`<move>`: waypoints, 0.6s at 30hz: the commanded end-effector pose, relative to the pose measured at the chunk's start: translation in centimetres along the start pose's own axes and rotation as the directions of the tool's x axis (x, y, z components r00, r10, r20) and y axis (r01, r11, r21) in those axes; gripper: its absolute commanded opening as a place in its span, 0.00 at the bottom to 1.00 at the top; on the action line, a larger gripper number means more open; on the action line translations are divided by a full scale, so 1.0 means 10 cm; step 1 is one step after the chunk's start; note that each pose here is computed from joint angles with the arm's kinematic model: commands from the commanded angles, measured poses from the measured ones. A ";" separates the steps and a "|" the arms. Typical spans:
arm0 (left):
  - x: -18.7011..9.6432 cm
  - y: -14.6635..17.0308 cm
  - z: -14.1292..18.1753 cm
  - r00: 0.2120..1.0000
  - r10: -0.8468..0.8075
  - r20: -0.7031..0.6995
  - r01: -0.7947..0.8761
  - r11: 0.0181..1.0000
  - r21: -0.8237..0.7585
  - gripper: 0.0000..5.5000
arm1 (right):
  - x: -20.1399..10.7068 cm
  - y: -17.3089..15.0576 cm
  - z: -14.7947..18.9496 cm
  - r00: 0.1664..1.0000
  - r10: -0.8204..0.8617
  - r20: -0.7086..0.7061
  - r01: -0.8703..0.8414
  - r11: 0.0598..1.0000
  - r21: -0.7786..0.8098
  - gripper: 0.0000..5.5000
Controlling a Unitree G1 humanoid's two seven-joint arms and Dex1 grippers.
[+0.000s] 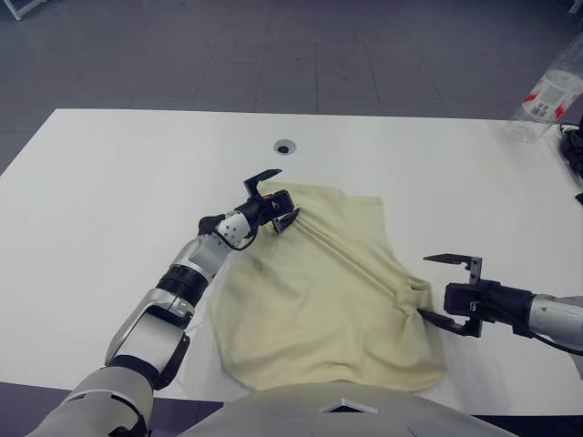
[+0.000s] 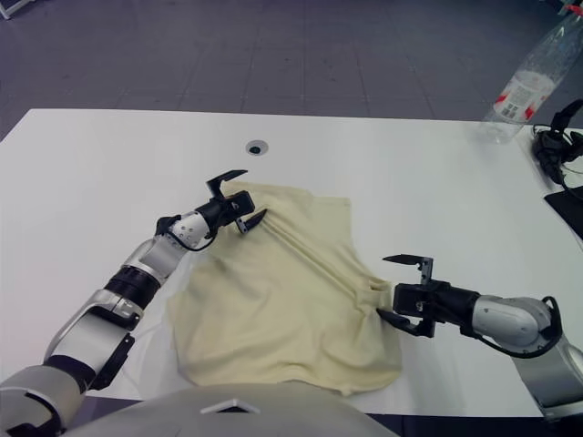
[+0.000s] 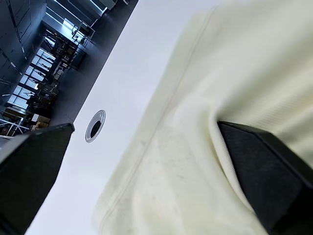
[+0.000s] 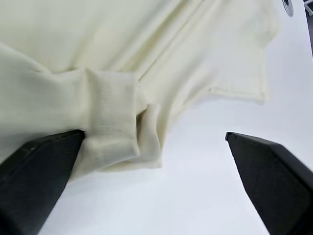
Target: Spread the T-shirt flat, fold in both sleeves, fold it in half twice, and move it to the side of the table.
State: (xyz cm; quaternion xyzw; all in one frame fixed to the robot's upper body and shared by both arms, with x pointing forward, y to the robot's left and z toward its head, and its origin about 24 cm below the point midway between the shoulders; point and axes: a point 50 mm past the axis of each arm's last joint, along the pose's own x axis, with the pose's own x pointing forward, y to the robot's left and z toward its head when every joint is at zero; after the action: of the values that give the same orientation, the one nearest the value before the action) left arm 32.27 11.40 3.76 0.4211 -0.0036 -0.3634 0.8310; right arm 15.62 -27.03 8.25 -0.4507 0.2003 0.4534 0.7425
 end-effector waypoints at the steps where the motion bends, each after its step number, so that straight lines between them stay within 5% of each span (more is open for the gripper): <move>1: -0.14 -0.13 -0.32 0.986 -0.063 -0.152 0.065 0.998 0.007 0.98 | -0.07 0.18 -0.17 0.995 0.080 -0.057 -0.073 0.991 0.115 0.98; 18: -0.13 -0.12 -0.31 0.988 -0.058 -0.146 0.060 0.998 0.014 0.98 | -0.17 0.23 -0.19 0.996 0.089 0.016 -0.090 0.961 0.260 0.98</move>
State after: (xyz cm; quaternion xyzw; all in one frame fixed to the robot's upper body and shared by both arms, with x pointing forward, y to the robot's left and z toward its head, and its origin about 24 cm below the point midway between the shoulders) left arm 32.56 12.47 3.88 0.4341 -0.0009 -0.3468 0.8314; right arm 13.14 -28.20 7.63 -0.3461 0.2529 0.4742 0.7691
